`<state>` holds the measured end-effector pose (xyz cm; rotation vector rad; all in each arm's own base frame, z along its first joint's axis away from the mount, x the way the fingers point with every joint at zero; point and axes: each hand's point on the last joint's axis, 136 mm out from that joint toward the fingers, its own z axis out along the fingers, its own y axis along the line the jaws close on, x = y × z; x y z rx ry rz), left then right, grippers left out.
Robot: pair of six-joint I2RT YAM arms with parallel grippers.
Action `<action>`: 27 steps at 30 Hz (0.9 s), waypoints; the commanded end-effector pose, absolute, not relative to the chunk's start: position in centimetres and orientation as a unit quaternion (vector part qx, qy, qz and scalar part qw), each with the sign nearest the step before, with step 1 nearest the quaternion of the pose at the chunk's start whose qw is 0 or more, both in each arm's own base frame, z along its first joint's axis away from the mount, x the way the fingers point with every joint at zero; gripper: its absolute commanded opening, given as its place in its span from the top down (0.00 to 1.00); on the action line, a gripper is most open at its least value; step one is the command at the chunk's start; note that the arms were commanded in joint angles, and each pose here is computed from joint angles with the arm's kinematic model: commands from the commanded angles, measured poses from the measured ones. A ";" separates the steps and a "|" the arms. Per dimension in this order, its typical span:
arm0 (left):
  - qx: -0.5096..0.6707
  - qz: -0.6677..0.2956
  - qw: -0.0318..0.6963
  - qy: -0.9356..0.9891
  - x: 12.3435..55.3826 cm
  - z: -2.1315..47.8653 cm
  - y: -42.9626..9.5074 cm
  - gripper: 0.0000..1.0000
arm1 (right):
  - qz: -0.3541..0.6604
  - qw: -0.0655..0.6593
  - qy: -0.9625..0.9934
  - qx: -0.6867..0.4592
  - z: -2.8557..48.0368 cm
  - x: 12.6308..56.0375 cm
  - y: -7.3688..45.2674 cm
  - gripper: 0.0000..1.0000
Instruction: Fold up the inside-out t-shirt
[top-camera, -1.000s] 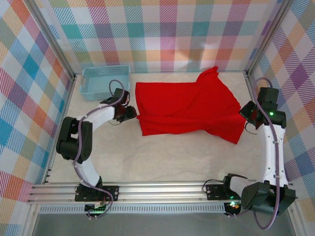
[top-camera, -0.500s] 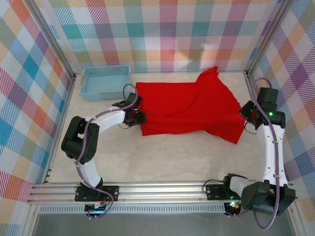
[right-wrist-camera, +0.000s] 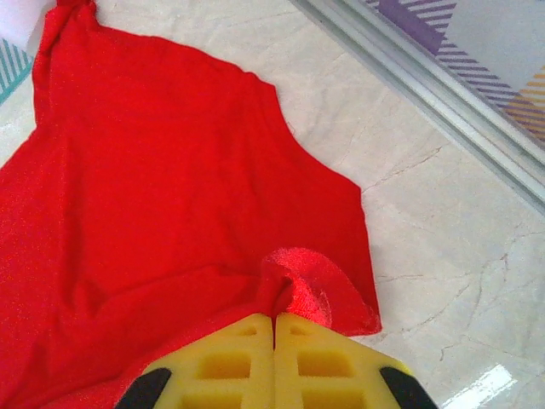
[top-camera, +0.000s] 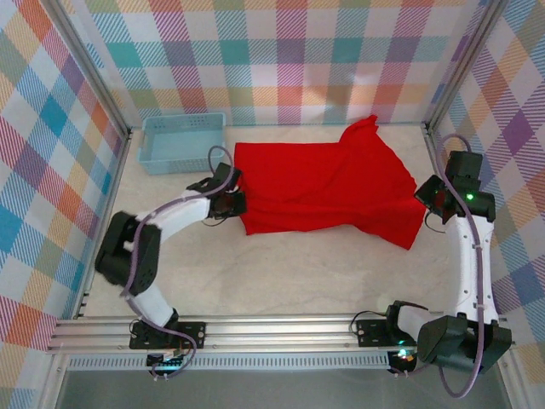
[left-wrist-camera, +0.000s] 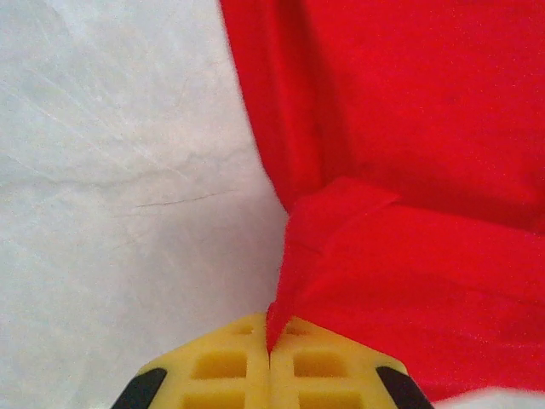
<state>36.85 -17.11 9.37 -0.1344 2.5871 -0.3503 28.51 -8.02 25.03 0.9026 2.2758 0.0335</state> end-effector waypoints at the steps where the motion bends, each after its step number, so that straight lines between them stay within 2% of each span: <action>1: 0.000 -0.218 0.380 0.899 36.1 17.8 -18.1 0.99 | -0.002 0.387 0.850 0.356 29.7 27.6 -8.8 1.00; 4: 0.052 -0.294 0.429 0.852 32.7 22.2 -19.0 1.00 | -0.013 0.422 0.832 0.360 32.9 25.9 -9.0 1.00; 6: 0.073 -0.316 0.442 0.836 31.1 23.3 -19.2 1.00 | -0.018 0.440 0.822 0.361 34.6 24.7 -9.1 1.00; 9: 0.057 -0.300 0.435 0.847 30.6 21.4 -18.2 1.00 | -0.027 0.451 0.814 0.365 35.3 23.7 -9.3 1.00; 14: -0.026 -0.238 0.382 0.893 31.8 15.6 -15.1 1.00 | -0.034 0.433 0.823 0.367 33.8 24.0 -9.4 1.00; 16: -0.038 -0.246 0.363 0.898 32.1 14.7 -14.7 1.00 | -0.031 0.433 0.824 0.364 33.8 24.1 -9.3 1.00; 27: -0.004 -0.325 0.448 0.833 29.1 22.9 -15.5 1.00 | -0.020 0.451 0.821 0.351 35.1 23.0 -8.6 1.00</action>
